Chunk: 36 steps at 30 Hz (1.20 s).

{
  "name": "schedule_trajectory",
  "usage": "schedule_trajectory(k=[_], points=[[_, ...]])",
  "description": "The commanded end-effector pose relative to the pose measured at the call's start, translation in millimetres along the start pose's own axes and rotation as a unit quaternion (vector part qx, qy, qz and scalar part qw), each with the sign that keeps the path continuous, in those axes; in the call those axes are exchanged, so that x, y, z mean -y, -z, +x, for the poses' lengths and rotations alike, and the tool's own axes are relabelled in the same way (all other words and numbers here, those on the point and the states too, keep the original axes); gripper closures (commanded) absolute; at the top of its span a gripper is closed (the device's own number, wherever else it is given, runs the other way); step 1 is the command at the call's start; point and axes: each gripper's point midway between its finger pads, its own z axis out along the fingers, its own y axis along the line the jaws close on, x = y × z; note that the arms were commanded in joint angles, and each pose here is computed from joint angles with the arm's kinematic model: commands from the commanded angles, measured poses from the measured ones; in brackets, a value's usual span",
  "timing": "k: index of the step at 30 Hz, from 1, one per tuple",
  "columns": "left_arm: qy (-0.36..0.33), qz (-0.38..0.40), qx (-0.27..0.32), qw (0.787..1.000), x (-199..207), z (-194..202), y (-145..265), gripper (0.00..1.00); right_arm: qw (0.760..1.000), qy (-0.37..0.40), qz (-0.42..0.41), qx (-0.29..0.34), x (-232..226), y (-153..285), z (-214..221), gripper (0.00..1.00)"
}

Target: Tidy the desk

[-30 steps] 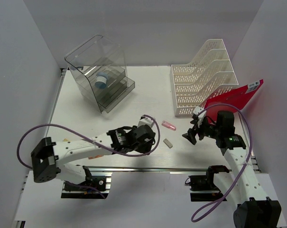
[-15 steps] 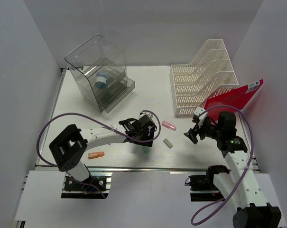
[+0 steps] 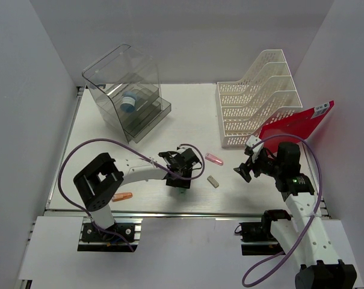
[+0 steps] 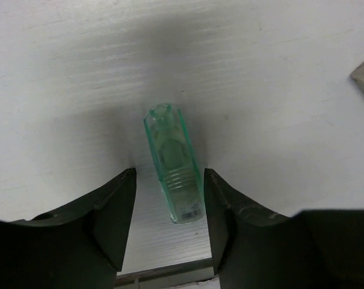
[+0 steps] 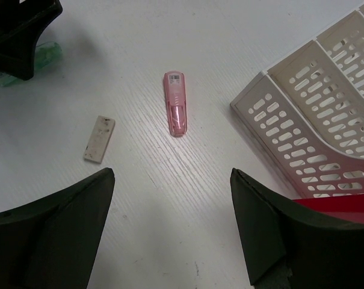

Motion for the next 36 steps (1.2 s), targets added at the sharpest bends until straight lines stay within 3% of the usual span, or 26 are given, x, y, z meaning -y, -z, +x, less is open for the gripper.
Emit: schedule_trajectory(k=[1, 5, 8, 15, 17, 18, 19, 22, 32, 36], points=[[0.012, -0.029, -0.001, 1.0, -5, 3, -2, 0.42, 1.0, 0.018, 0.012, 0.012, 6, 2, -7, 0.17], [0.01, -0.044, -0.01, 0.999, -8, 9, -9, 0.45, 1.0, 0.017, 0.012, 0.012, 6, 1, -7, 0.18], [0.013, -0.051, -0.013, 0.999, -8, 10, -13, 0.53, 1.0, 0.017, 0.014, 0.012, 6, 2, -7, 0.18], [-0.012, -0.083, 0.018, 0.996, -26, -6, 2, 0.81, 1.0, 0.009, 0.026, 0.013, 10, 2, -8, 0.27], [-0.029, -0.078, 0.039, 0.996, -31, -23, 15, 1.0, 1.0, 0.009, 0.024, 0.013, 9, 2, -8, 0.38], [-0.045, -0.087, 0.057, 0.994, -35, -32, 22, 1.0, 1.0, 0.009, 0.023, 0.012, 9, 2, -7, 0.43], [-0.073, -0.089, 0.07, 0.991, -38, -44, 32, 1.0, 1.0, 0.01, 0.023, 0.014, 9, 3, -9, 0.56], [-0.117, -0.082, 0.09, 0.986, -42, -79, 51, 1.0, 1.0, 0.008, 0.021, 0.015, 9, 2, -10, 0.71], [-0.134, -0.153, 0.203, 0.958, -116, -214, 100, 1.0, 1.0, 0.013, 0.019, 0.021, 7, 3, -11, 0.72], [-0.188, -0.187, 0.227, 0.937, -132, -259, 105, 1.0, 1.0, 0.014, 0.017, 0.02, 6, 3, -11, 0.71]])
